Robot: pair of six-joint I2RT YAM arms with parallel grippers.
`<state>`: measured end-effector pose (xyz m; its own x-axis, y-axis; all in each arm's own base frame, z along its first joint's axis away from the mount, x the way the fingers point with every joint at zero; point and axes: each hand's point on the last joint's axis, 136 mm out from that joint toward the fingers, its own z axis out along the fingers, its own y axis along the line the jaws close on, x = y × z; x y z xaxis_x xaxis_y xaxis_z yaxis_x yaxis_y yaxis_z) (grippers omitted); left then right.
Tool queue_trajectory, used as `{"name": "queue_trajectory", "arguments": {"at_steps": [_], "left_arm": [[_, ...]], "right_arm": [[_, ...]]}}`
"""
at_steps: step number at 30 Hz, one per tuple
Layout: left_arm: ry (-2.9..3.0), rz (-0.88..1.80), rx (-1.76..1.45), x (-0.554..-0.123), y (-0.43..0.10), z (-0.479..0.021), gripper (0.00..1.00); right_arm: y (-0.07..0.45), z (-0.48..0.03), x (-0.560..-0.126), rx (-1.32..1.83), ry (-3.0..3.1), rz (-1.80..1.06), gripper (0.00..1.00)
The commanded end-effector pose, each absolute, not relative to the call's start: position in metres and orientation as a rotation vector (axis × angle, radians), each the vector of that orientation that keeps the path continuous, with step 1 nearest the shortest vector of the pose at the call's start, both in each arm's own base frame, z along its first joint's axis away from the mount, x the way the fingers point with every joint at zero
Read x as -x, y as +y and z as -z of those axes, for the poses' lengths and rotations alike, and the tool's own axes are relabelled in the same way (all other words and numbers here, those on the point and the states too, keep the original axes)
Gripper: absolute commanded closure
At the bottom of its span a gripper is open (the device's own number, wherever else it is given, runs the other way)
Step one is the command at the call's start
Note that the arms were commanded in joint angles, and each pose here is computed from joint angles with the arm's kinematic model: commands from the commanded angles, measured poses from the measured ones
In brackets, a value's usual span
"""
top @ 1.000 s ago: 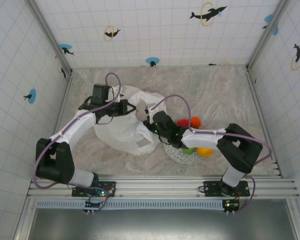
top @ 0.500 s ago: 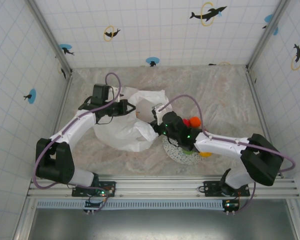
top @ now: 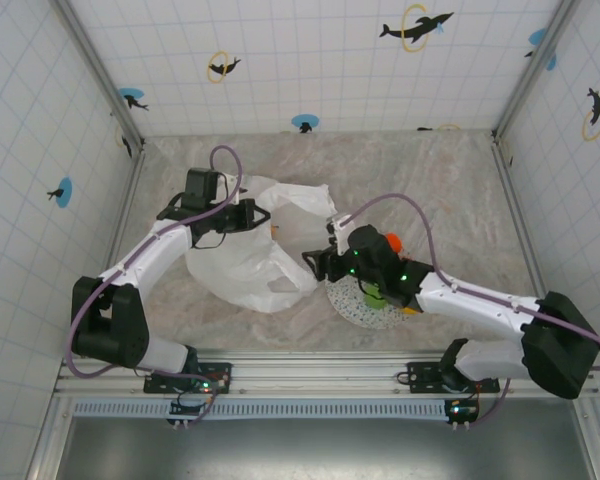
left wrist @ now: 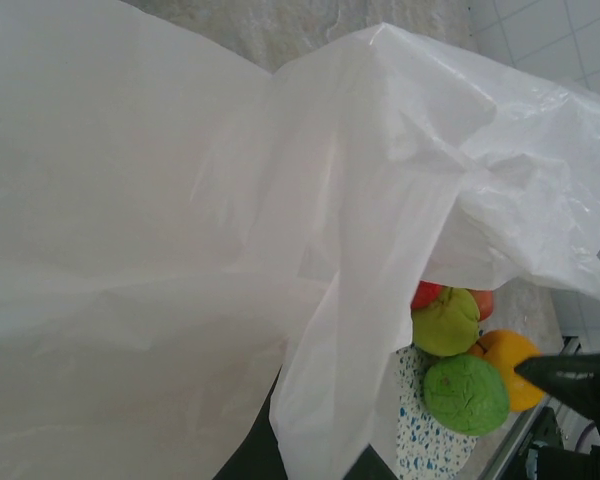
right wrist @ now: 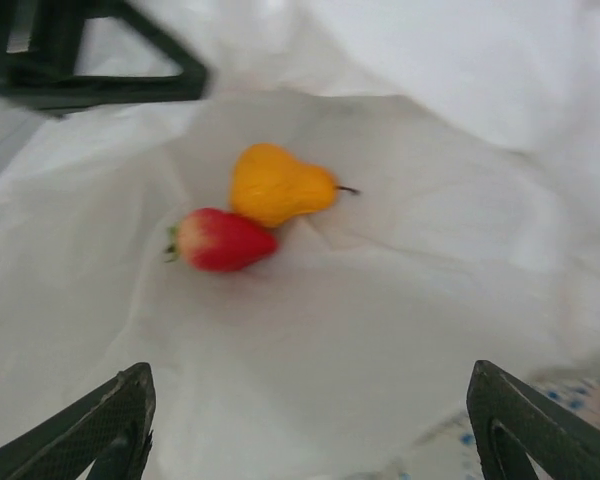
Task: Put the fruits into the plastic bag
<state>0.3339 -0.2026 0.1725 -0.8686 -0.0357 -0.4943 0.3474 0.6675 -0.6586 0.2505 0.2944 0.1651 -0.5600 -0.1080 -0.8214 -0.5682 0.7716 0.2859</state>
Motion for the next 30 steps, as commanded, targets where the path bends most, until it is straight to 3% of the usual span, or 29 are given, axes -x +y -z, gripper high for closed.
{"name": "queue_trajectory", "arguments": {"at_steps": [1, 10, 16, 21, 30], "left_arm": [[2.382, 1.124, -0.275, -0.330, -0.205, -0.180, 1.00], [2.374, 1.140, -0.282, -0.328, -0.206, -0.184, 1.00], [2.381, 1.130, -0.274, -0.329, -0.205, -0.182, 1.00], [2.376, 1.120, -0.276, -0.329, -0.204, -0.183, 1.00], [2.386, 1.112, -0.272, -0.330, -0.203, -0.181, 1.00]], "right_arm": [[0.267, -0.150, -0.253, 0.405, 2.173, -0.546, 0.19], [0.209, -0.139, -0.219, 0.499, 2.317, -0.238, 0.19], [0.188, -0.116, -0.186, 0.717, 2.466, -0.071, 0.12], [0.187, -0.104, -0.186, 0.899, 2.502, 0.044, 0.06], [0.181, -0.080, -0.194, 1.117, 2.565, 0.229, 0.05]]}}
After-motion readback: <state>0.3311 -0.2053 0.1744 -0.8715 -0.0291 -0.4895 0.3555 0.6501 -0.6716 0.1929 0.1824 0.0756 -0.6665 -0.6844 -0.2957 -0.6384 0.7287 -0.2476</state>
